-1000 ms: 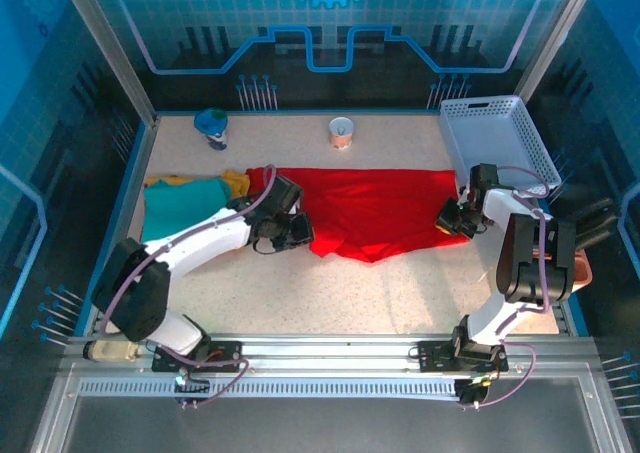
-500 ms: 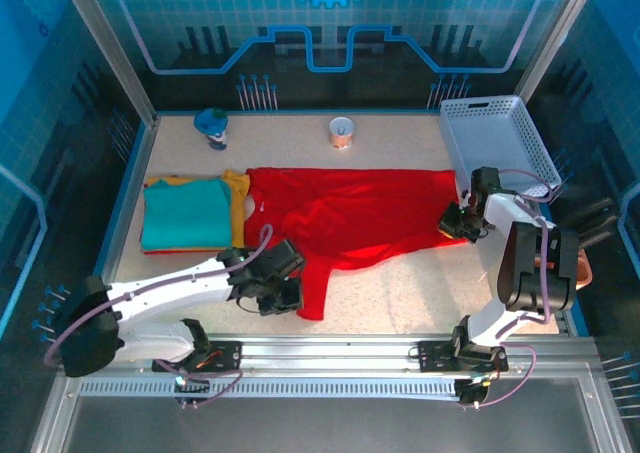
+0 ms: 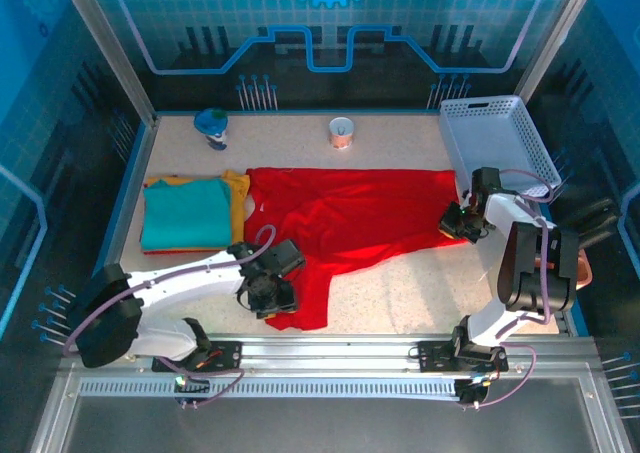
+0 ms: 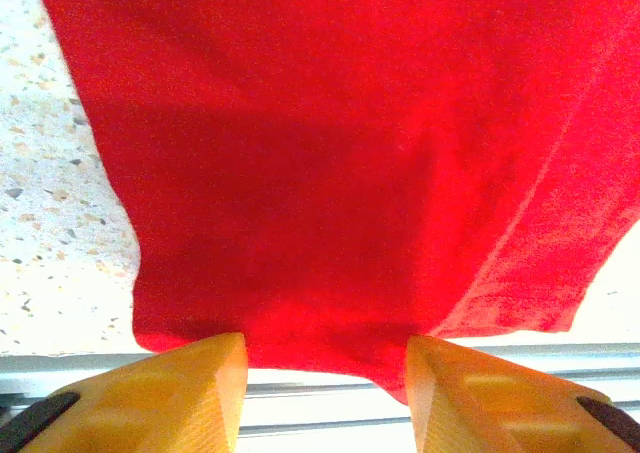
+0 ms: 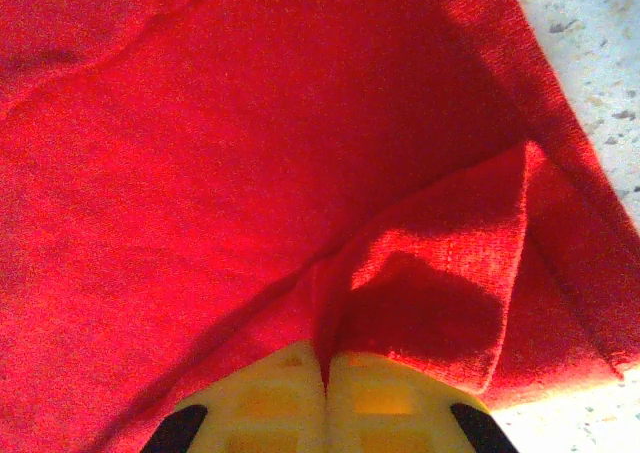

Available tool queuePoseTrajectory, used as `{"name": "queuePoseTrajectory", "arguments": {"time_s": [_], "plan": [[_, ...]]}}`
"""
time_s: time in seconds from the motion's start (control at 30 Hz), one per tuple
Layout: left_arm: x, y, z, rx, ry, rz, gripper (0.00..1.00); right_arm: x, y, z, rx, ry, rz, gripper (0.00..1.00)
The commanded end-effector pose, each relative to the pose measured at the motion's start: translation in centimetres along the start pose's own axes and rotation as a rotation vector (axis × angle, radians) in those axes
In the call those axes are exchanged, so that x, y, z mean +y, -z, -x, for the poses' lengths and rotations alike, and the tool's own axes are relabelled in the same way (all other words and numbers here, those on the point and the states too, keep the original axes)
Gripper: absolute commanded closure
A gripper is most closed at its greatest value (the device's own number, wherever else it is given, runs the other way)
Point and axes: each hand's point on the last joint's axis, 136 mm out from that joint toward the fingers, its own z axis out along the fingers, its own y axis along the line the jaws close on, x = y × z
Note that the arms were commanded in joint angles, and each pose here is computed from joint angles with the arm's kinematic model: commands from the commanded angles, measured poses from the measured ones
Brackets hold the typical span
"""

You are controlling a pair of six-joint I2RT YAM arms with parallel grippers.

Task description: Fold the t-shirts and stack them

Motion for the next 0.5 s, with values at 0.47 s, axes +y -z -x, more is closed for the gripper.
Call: {"name": "queuePoseTrajectory", "arguments": {"time_s": [0.47], "plan": [[4.4,-0.8,-1.4,-0.050,0.170,-0.141,0.46,-1.8,0.6,-2.2,0.001,-0.027,-0.030,0.99]]}}
